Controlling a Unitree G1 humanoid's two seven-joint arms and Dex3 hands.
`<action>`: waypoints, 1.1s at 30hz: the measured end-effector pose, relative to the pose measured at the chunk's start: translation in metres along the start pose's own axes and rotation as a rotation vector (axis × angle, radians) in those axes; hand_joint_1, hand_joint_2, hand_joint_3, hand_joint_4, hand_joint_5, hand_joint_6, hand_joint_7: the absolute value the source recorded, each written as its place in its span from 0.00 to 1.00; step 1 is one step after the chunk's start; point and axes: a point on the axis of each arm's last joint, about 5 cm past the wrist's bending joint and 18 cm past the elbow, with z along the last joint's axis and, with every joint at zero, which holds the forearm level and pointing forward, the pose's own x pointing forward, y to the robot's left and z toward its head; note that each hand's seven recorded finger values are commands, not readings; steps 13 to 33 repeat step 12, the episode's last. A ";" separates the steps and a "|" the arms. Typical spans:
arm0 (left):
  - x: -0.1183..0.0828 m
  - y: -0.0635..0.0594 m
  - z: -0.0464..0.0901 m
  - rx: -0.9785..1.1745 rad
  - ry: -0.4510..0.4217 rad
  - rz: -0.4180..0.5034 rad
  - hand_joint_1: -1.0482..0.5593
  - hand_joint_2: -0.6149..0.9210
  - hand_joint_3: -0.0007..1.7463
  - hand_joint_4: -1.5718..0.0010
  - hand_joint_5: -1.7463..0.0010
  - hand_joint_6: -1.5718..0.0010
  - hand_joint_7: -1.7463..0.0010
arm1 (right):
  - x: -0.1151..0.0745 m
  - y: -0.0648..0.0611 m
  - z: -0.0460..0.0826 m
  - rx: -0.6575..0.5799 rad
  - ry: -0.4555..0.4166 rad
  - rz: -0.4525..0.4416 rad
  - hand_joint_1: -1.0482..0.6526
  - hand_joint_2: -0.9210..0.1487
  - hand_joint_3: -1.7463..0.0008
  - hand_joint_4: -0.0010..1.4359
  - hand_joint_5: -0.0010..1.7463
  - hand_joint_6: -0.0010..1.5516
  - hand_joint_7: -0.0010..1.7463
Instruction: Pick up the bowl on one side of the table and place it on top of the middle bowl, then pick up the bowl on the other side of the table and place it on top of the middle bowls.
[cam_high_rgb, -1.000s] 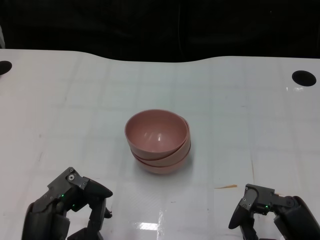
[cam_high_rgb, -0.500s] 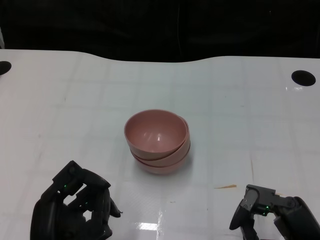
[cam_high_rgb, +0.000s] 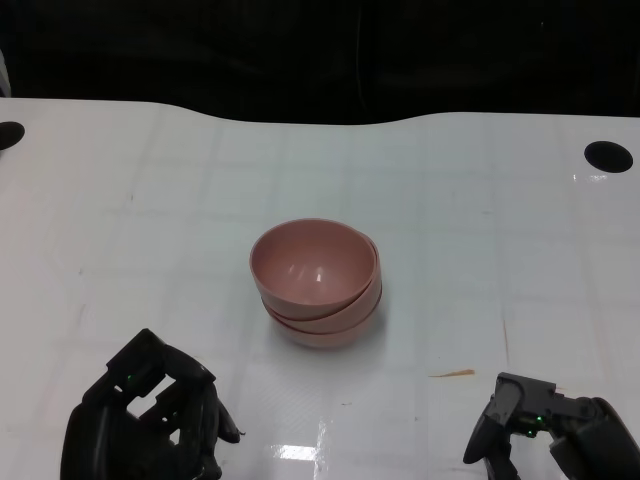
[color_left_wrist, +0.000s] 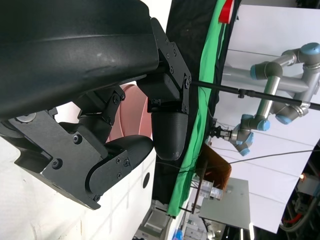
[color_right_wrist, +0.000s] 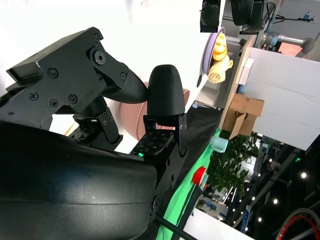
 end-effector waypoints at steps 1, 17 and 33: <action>0.000 0.000 0.000 -0.001 0.002 -0.002 0.55 0.65 0.75 0.42 0.00 0.45 0.13 | 0.000 0.000 0.000 0.000 0.000 0.000 0.48 0.36 0.32 0.61 1.00 0.52 0.81; -0.003 0.007 -0.004 0.000 0.022 -0.044 0.54 0.66 0.72 0.42 0.02 0.46 0.15 | 0.000 0.000 -0.004 0.011 -0.027 -0.011 0.49 0.37 0.32 0.60 1.00 0.52 0.82; -0.003 0.007 -0.004 0.000 0.022 -0.044 0.54 0.66 0.72 0.42 0.02 0.46 0.15 | 0.000 0.000 -0.004 0.011 -0.027 -0.011 0.49 0.37 0.32 0.60 1.00 0.52 0.82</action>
